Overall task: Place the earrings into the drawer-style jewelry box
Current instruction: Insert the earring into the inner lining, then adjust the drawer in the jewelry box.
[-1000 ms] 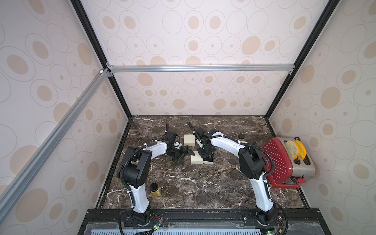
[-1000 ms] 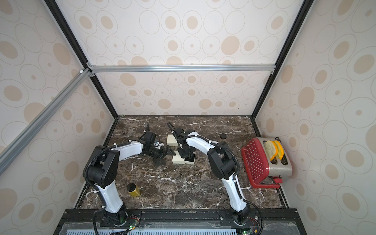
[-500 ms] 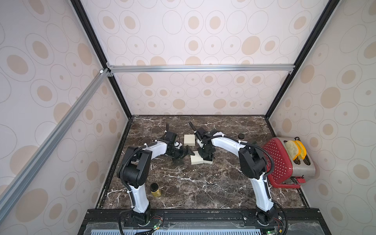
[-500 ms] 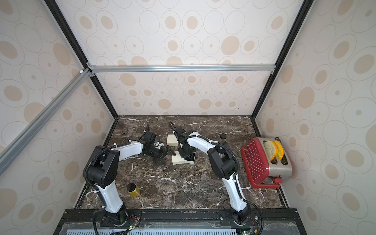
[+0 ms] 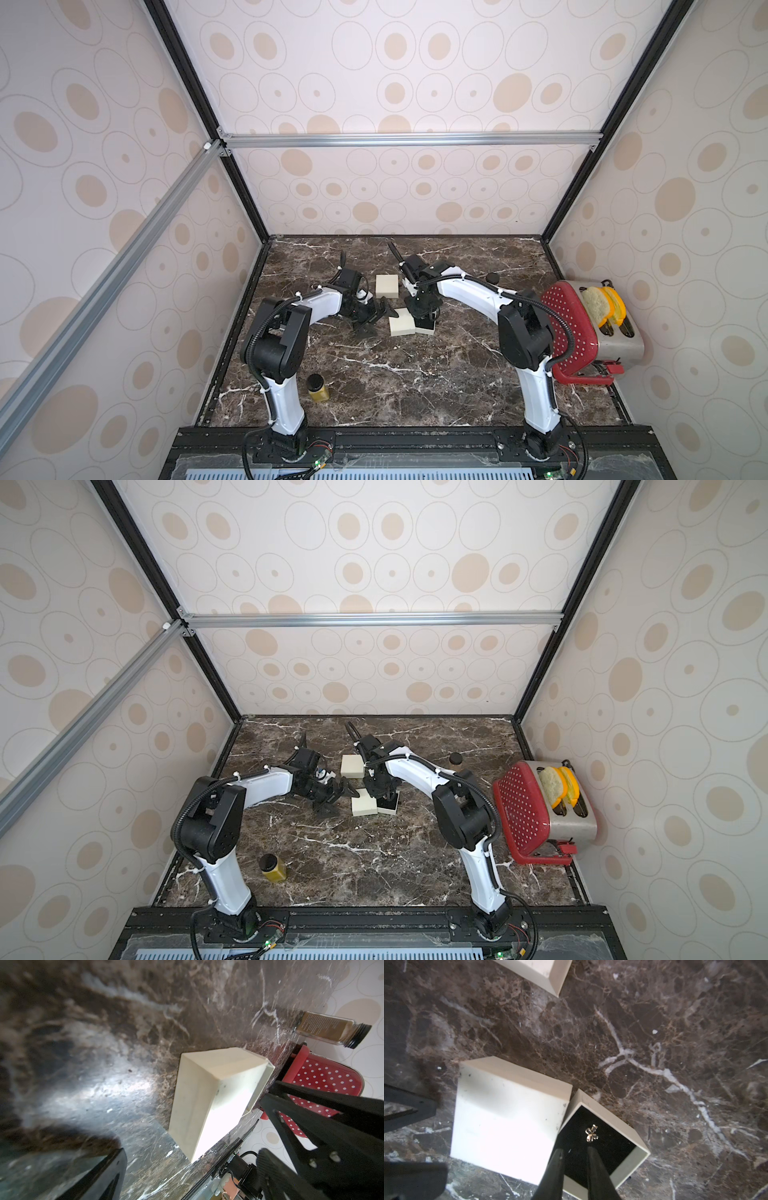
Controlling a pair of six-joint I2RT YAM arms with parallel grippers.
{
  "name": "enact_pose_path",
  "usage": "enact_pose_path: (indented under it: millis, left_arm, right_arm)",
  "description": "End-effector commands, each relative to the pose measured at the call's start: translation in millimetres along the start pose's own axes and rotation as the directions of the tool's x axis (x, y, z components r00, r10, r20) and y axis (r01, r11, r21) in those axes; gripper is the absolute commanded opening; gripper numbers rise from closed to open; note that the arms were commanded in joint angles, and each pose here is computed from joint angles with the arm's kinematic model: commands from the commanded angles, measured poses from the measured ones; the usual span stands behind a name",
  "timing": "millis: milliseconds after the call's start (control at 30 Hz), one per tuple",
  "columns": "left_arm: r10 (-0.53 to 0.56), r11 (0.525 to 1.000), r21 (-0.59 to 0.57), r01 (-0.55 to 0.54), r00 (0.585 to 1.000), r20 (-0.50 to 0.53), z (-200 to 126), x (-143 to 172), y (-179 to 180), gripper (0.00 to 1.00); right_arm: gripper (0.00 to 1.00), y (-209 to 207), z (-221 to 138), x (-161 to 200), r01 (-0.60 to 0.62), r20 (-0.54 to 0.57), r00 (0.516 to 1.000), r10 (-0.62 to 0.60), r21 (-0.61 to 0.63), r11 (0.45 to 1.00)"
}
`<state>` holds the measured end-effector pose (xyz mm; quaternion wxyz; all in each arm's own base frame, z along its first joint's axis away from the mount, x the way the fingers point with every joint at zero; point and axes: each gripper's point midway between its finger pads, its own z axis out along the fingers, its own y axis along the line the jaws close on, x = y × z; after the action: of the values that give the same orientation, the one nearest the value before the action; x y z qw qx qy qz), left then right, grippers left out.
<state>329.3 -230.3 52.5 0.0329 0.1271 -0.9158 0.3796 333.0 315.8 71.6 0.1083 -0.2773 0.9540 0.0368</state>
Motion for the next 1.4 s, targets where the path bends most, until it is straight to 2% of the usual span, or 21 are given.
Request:
enact_pose_path:
  millis: [0, 100, 200, 300, 400, 533, 700, 1033, 1367]
  left_arm:
    - [0.010, 1.000, -0.002, -0.010, 1.000, 0.000, -1, -7, -11, 0.99]
    - [0.003, 1.000, -0.002, -0.003, 1.000, 0.002, 1, -16, -16, 0.99]
    - [0.003, 1.000, 0.002, -0.003, 1.000, 0.008, 3, -25, -23, 0.99]
    - [0.001, 1.000, -0.002, -0.001, 1.000, 0.004, 7, -30, -26, 0.99]
    - [0.001, 1.000, -0.010, -0.001, 1.000, -0.006, 14, -32, -30, 0.99]
    - [0.008, 1.000, -0.020, -0.008, 1.000, -0.016, 23, -36, -36, 0.99]
    - [0.013, 0.999, -0.035, -0.014, 1.000, -0.026, 31, -40, -41, 0.99]
    - [0.010, 0.999, -0.044, -0.011, 0.999, -0.035, 39, -44, -43, 0.99]
    - [0.004, 0.998, -0.057, -0.007, 0.999, -0.051, 46, -46, -38, 0.99]
  right_arm:
    - [0.30, -14, -21, 8, -0.014, 0.022, 1.000, 0.013, 0.046, 0.999]
    - [0.42, -22, -27, 17, -0.051, 0.058, 0.997, 0.049, 0.040, 0.998]
    - [0.56, -30, -26, 28, -0.120, 0.097, 0.988, 0.124, -0.046, 0.992]
    - [0.61, -31, -22, 33, -0.194, 0.124, 0.967, 0.223, -0.205, 0.959]
    - [0.64, -32, -17, 37, -0.236, 0.120, 0.952, 0.282, -0.297, 0.925]
    - [0.67, -28, -7, 39, -0.273, 0.078, 0.942, 0.327, -0.390, 0.879]
    - [0.68, -27, 6, 40, -0.313, 0.035, 0.930, 0.365, -0.447, 0.838]
    - [0.68, -29, 16, 34, -0.314, 0.018, 0.931, 0.364, -0.470, 0.825]
    - [0.63, -32, 21, 31, -0.297, 0.014, 0.940, 0.341, -0.461, 0.836]
